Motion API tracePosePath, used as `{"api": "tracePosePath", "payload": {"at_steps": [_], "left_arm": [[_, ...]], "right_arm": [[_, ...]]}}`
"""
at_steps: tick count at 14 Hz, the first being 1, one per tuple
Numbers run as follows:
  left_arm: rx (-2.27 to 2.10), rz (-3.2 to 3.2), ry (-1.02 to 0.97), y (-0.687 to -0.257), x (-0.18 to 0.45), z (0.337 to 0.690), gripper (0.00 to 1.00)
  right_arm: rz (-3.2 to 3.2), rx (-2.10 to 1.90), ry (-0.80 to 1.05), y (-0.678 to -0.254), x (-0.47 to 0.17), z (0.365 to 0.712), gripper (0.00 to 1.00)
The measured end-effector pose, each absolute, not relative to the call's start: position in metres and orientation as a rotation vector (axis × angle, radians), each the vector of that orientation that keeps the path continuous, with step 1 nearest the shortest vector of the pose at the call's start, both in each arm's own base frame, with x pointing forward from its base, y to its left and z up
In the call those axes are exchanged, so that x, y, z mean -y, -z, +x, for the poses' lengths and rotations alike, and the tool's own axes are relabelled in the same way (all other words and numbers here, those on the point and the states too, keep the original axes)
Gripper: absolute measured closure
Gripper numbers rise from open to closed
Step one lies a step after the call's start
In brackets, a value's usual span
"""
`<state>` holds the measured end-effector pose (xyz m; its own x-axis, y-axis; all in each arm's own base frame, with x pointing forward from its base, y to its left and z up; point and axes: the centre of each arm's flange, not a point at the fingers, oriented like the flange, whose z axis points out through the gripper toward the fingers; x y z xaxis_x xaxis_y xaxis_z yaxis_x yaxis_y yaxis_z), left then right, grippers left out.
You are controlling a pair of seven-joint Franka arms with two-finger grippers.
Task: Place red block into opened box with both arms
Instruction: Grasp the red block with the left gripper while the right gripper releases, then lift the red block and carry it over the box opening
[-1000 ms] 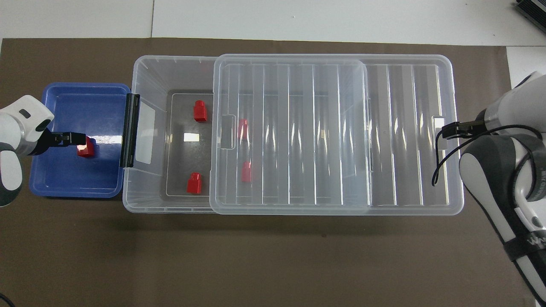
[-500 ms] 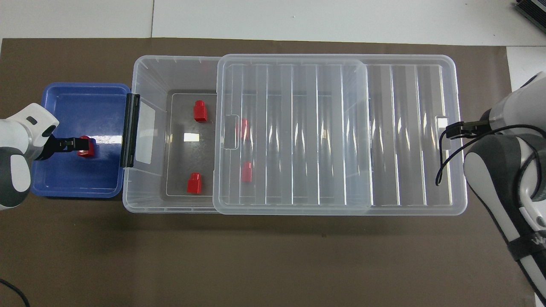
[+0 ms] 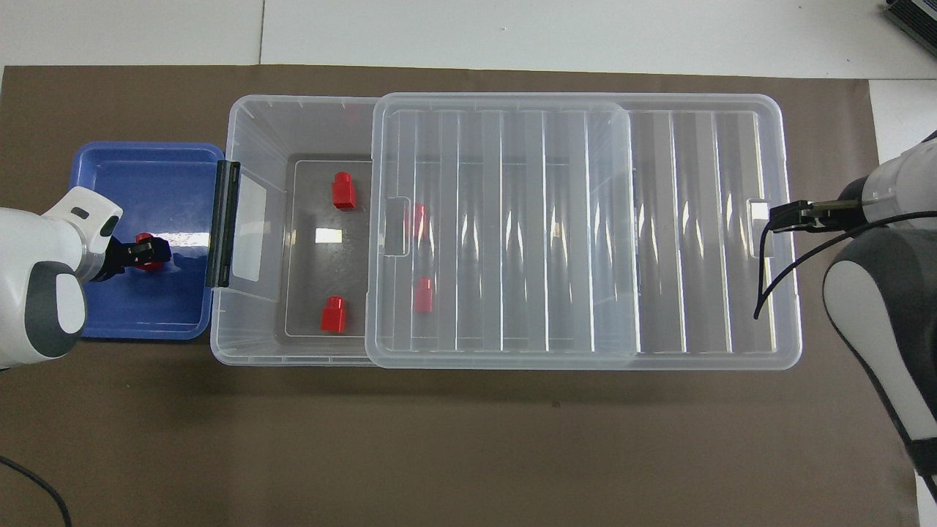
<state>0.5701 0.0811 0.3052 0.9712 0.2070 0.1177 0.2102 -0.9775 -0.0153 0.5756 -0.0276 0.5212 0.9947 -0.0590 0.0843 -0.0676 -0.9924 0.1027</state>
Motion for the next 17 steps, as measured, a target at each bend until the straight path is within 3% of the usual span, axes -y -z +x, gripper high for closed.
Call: {"api": "tracePosePath", "payload": {"at_steps": [3,8,12,17], "left_arm": [[0.328,-3.091,0.178,-0.304,-0.081,0.570,0.64],[0.322,-3.097,0.122,-0.328,-0.071,0.585,0.66],[0.326,-3.096,0.040,-0.420,-0.028,0.622,0.66],[0.401,-3.081,-0.124,-0.514,0.032,0.621,0.66]], "right_arm": [[3.062,0.115,-0.086,-0.559,0.024,0.558,0.00],[3.062,0.102,0.023,-0.616,0.013,0.536,0.00],[3.108,0.118,0.047,-0.623,0.012,0.536,0.00],[3.120,0.117,0.047,-0.622,0.010,0.537,0.00]]}}
